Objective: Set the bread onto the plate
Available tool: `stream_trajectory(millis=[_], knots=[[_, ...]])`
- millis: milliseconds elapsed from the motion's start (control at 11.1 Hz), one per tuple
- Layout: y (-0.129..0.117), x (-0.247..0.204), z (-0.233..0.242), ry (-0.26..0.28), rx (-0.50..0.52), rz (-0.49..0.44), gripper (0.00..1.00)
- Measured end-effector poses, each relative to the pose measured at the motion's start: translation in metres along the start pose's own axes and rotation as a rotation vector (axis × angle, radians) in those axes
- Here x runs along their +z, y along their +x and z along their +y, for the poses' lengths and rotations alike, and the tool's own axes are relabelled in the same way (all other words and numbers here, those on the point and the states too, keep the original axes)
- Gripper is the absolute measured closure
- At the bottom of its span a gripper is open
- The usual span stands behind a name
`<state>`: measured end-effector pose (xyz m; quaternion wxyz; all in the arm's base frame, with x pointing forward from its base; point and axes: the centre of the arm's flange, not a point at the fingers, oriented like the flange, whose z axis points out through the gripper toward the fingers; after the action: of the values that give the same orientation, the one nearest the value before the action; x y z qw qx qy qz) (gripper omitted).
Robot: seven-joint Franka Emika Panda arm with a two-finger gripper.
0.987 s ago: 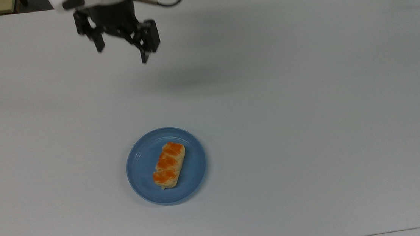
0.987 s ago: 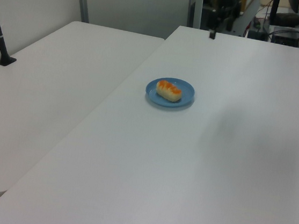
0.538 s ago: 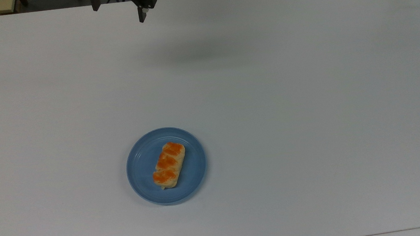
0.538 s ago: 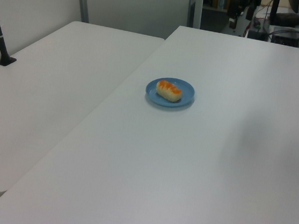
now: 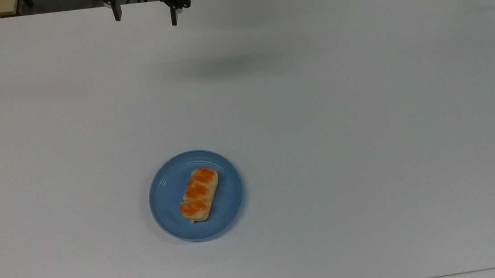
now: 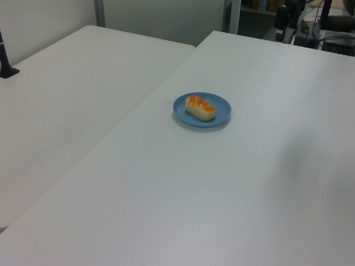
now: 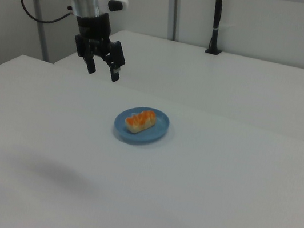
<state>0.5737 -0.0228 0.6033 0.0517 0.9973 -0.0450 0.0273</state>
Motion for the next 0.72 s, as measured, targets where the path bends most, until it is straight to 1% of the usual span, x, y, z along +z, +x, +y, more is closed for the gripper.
stream_trajectory(millis=[449, 538, 718], knots=[[-0.001, -0.003, 0.003, -0.001, 0.005, 0.008, 0.00], [-0.003, -0.008, 0.007, 0.006, 0.013, 0.016, 0.00], [-0.009, -0.022, 0.016, 0.075, 0.047, 0.036, 0.00]])
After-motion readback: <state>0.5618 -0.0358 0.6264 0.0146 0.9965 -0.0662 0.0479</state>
